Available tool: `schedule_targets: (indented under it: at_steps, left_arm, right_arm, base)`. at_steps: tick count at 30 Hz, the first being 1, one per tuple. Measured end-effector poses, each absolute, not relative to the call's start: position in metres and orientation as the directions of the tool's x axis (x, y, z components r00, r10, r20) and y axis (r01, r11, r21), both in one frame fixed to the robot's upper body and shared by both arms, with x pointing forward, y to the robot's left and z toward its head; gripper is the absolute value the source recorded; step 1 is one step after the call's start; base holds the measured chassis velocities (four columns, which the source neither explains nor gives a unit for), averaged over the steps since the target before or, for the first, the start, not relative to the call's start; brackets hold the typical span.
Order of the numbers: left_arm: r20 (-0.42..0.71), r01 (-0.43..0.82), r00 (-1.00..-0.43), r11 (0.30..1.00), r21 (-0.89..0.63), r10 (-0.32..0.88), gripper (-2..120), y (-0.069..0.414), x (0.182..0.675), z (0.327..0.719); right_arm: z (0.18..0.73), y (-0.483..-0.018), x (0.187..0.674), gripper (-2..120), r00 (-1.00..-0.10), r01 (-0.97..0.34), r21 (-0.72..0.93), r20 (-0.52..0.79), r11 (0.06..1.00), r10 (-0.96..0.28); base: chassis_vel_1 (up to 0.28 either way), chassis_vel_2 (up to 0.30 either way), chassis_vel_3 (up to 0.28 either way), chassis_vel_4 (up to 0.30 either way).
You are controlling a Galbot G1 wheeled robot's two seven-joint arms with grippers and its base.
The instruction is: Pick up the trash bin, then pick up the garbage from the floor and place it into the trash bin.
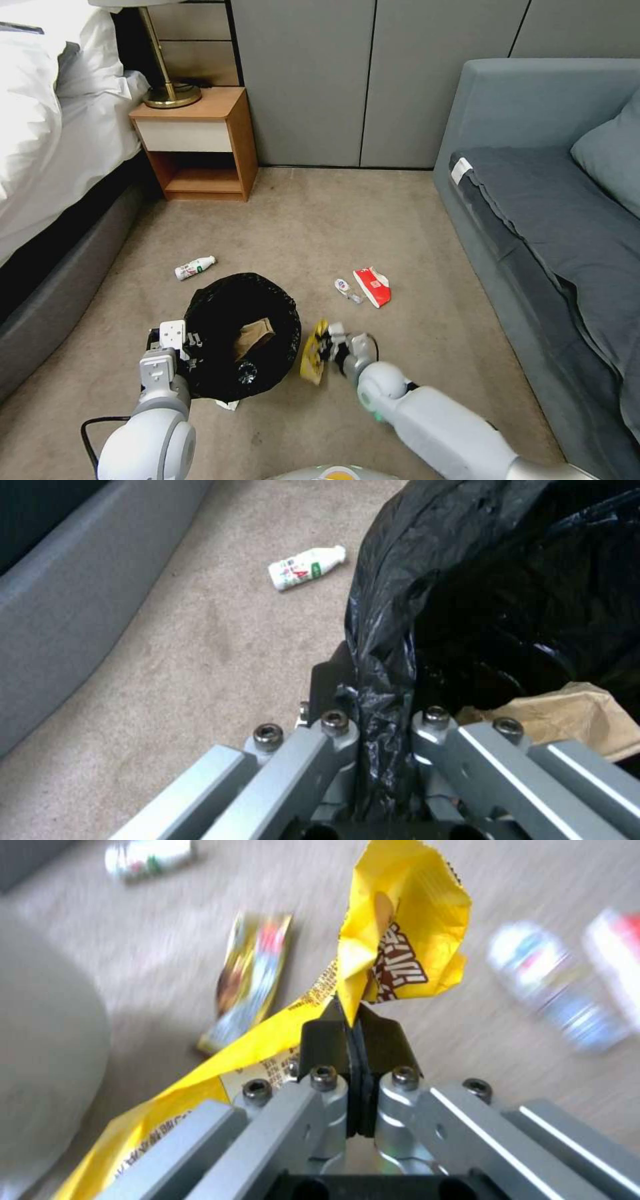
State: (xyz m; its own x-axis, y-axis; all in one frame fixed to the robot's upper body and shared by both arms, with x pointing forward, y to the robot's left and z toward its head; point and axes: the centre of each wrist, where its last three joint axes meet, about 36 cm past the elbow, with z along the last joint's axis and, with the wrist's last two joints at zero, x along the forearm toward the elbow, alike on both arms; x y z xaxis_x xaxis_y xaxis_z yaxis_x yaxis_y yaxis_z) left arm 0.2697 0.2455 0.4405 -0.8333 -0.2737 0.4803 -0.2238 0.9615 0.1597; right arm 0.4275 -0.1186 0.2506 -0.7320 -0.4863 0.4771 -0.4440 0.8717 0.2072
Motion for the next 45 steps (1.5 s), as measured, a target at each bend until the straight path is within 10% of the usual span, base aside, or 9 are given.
schedule_targets:
  at_steps: [14, 21, 45]
  left_arm:
    - [0.473, -0.221, -0.838, 0.961, 0.164, -0.273, 1, 0.248, 0.27, 0.444]
    - [0.474, -0.212, -0.84, 0.964, 0.162, -0.265, 1, 0.245, 0.27, 0.444]
    - [0.485, -0.195, -0.838, 0.968, 0.159, -0.249, 1, 0.236, 0.269, 0.439]
  right_arm:
    - [0.369, -0.201, 0.448, 0, -0.878, -0.474, 0.044, 0.059, 0.88, -0.476]
    - [0.471, -0.215, 0.437, 0, -0.702, -0.653, -0.057, -0.329, 0.755, -0.631]
    - [0.416, -0.109, 0.399, 0, -0.535, -0.835, -0.093, -0.095, 0.543, -0.839]
  base:
    - [0.0, 0.0, 0.0, 0.0]
    - [0.0, 0.0, 0.0, 0.0]
    - [0.0, 0.0, 0.0, 0.0]
